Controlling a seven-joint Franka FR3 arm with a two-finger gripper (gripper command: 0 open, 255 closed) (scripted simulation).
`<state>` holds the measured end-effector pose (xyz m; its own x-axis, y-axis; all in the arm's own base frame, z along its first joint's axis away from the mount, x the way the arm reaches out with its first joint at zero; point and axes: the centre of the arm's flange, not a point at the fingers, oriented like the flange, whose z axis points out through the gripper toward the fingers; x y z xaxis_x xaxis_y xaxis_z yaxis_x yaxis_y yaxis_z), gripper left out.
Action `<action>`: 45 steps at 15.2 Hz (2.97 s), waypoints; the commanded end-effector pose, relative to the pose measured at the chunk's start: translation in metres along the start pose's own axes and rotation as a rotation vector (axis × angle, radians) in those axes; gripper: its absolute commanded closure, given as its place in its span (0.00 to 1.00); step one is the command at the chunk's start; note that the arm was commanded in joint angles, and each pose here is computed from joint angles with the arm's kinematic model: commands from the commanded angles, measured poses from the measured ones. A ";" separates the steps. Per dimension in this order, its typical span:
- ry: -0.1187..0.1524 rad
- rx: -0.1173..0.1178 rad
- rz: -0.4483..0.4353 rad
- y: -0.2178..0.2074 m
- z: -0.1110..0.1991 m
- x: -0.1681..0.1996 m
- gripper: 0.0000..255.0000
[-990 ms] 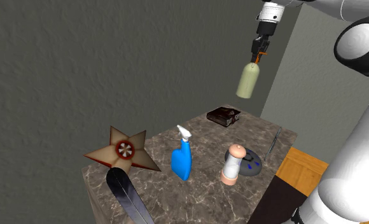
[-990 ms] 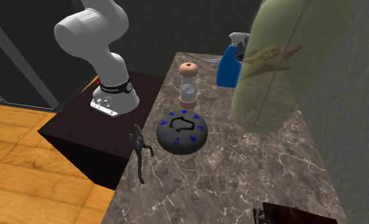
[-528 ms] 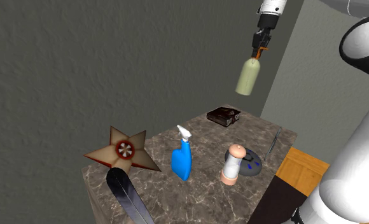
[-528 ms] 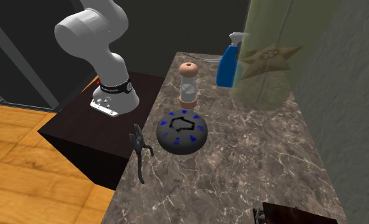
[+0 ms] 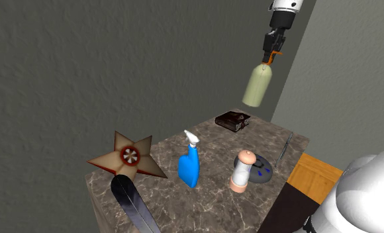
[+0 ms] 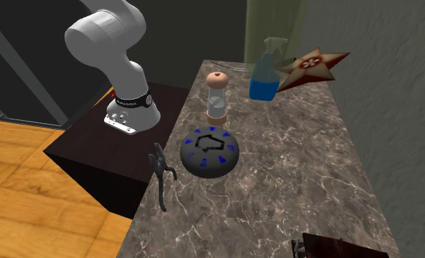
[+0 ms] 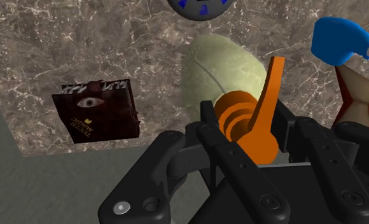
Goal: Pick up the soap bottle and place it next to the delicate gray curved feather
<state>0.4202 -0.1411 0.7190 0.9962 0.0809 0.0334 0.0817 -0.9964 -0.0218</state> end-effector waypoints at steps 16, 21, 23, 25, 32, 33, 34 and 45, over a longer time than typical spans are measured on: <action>0.000 -0.001 0.002 -0.202 0.001 -0.094 1.00; 0.000 -0.001 0.002 -0.262 0.001 -0.121 1.00; 0.000 -0.001 0.002 -0.286 0.001 -0.132 1.00; 0.000 -0.001 0.002 -0.310 0.001 -0.143 1.00; 0.000 -0.001 0.002 -0.394 0.001 -0.182 1.00; 0.000 -0.001 0.002 -0.406 0.001 -0.188 1.00; 0.000 -0.001 0.002 -0.418 0.001 -0.193 1.00; 0.000 -0.001 0.002 -0.472 0.038 -0.220 1.00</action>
<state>0.1641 0.3123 0.6888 0.9963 0.0797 0.0333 0.0804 -0.9966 -0.0206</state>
